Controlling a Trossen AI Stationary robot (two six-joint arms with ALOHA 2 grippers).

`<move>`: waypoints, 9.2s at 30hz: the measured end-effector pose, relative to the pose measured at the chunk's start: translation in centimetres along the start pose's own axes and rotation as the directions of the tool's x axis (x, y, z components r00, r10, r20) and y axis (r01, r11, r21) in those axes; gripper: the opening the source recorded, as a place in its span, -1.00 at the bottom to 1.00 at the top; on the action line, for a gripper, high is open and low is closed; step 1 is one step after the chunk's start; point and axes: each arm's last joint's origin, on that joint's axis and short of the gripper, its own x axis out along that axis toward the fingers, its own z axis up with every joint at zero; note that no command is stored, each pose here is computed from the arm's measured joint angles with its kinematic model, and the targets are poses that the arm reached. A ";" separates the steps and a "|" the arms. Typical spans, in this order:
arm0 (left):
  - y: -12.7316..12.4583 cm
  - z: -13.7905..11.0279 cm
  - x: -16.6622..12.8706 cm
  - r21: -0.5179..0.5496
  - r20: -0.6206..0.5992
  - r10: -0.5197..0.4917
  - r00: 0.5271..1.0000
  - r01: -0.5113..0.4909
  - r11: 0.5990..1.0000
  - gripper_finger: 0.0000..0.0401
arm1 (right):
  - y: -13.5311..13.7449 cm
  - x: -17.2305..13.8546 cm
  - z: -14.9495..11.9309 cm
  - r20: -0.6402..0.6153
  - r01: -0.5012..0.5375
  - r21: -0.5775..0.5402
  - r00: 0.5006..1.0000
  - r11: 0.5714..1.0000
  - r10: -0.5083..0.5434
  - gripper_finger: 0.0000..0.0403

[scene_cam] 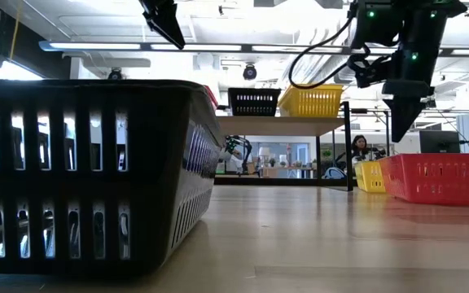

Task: Stack baskets on shelf by color
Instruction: Stack the yellow bin on the top of the yellow bin on the shelf, then stack the black bin on the top of the black bin on the shelf

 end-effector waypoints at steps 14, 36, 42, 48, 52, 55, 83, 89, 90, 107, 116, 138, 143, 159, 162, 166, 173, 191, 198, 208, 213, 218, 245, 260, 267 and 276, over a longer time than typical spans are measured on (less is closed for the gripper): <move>0.0 0.0 0.0 0.009 0.000 0.000 1.000 0.000 1.000 -0.14 | 0.9 1.9 0.8 -0.054 0.048 -0.068 0.997 0.997 -0.052 -0.34; 0.0 0.0 0.0 0.019 0.000 0.000 1.000 0.000 1.000 -0.14 | 2.4 5.5 1.3 -0.203 0.119 -0.047 0.971 0.992 -0.126 -0.44; 0.0 0.0 0.0 0.018 0.000 0.000 1.000 0.000 1.000 -0.14 | 2.3 5.5 1.2 -0.205 0.125 -0.050 0.970 0.991 -0.132 -0.88; 0.0 0.0 0.0 0.016 0.000 0.000 1.000 0.000 1.000 -0.14 | 2.2 4.8 0.9 -0.208 0.129 -0.016 0.970 0.992 -0.129 -0.97; 0.0 0.0 0.0 0.016 0.000 0.000 1.000 0.000 1.000 -0.14 | 2.2 3.3 0.5 -0.200 0.125 0.047 0.973 0.991 -0.114 -0.98; 0.0 0.0 0.0 0.016 0.000 0.000 1.000 0.000 1.000 -0.14 | 2.1 1.7 0.4 -0.159 0.112 0.124 0.983 0.986 -0.092 -0.99; 0.0 0.0 0.0 0.004 0.000 0.000 1.000 0.000 1.000 -0.14 | -5.7 -16.2 5.5 0.380 0.281 0.170 0.866 0.945 -0.326 -1.00; 0.0 0.0 0.0 -0.046 -0.003 -0.004 1.000 0.004 0.999 -0.14 | -6.2 -17.5 8.6 0.456 0.343 -0.079 0.848 0.936 -0.272 -1.00; 0.0 -0.1 0.0 -0.051 -0.006 -0.005 1.000 0.005 0.999 -0.14 | -6.1 -17.3 9.0 0.451 0.341 -0.129 0.856 0.931 -0.251 -1.00; -0.1 -0.1 0.0 -0.050 -0.015 -0.009 1.000 0.008 0.999 -0.14 | -2.2 -12.0 13.1 0.268 0.215 -0.520 0.960 0.827 -0.081 -1.00; -0.1 -0.1 0.0 -0.050 -0.015 -0.010 1.000 0.009 0.999 -0.14 | -2.0 -10.7 13.4 0.188 0.138 -0.517 0.981 0.845 -0.045 -1.00; -0.1 -0.1 0.0 -0.050 -0.015 -0.010 1.000 0.009 0.999 -0.14 | -2.8 -10.1 13.5 0.142 0.093 -0.482 0.989 0.871 -0.027 -1.00; -0.1 -0.1 0.0 -0.050 -0.015 -0.010 1.000 0.009 0.999 -0.14 | -3.0 -10.2 13.6 0.150 0.130 -0.476 0.987 0.870 -0.065 -0.97; -0.1 -0.1 0.0 -0.053 -0.015 -0.010 1.000 0.009 0.999 -0.14 | -3.1 -11.4 13.8 0.187 0.122 -0.426 0.981 0.897 -0.045 -0.55; -0.1 -0.1 0.0 -0.076 -0.015 -0.010 1.000 0.008 0.997 -0.14 | -3.2 -12.5 13.7 0.200 0.118 -0.406 0.979 0.906 -0.038 -0.55; -0.2 -0.2 0.0 -0.103 -0.019 -0.041 0.999 0.039 0.994 -0.14 | -3.2 -13.6 13.7 0.215 0.113 -0.406 0.976 0.907 -0.026 -0.55; -2.2 0.2 -0.3 -0.153 0.003 -0.172 0.985 0.170 0.973 -0.14 | -3.2 -15.5 13.8 0.272 0.098 -0.303 0.962 0.948 -0.013 -0.55; -15.8 0.6 -4.8 -0.150 -0.013 -0.411 0.912 0.404 0.902 -0.14 | -1.0 -17.0 13.1 0.316 -0.082 0.092 0.948 0.992 0.049 -0.55; -19.7 -0.5 -7.3 -0.118 0.009 -0.416 0.909 0.414 0.903 -0.14 | 0.1 -17.4 12.7 0.321 -0.124 0.125 0.944 0.984 0.078 -0.55; -26.5 -2.0 -7.2 -0.017 -0.078 -0.447 0.891 0.447 0.894 -0.14 | 1.8 -18.0 11.9 0.329 -0.172 0.134 0.937 0.976 0.120 -0.55; -30.7 -2.7 -5.7 0.040 -0.118 -0.450 0.885 0.457 0.888 -0.14 | 2.6 -18.3 11.5 0.331 -0.184 0.112 0.934 0.977 0.138 -0.55; -34.3 -3.4 -4.2 0.073 -0.138 -0.466 0.874 0.478 0.875 -0.14 | 2.9 -18.4 11.4 0.332 -0.194 0.112 0.932 0.975 0.147 -0.55; -38.8 -7.8 0.9 -0.468 -0.425 -0.233 0.875 0.007 0.883 -0.14 | 4.2 -18.8 10.1 0.281 -0.220 0.053 0.939 0.974 0.197 -0.55; -40.0 -8.4 2.4 -0.590 -0.412 -0.194 0.890 -0.099 0.801 -0.14 | 5.4 -19.3 9.2 0.281 -0.239 0.038 0.934 0.970 0.219 -0.55; -41.5 -9.7 4.8 -0.563 -0.481 -0.160 0.862 -0.164 0.810 -0.14 | 6.0 -19.6 8.7 0.280 -0.248 0.006 0.930 0.969 0.236 -0.55; -41.6 -9.9 6.3 -0.541 -0.511 -0.144 0.847 -0.187 0.820 -0.25 | 7.0 -20.0 7.9 0.277 -0.274 -0.002 0.924 0.962 0.264 -0.55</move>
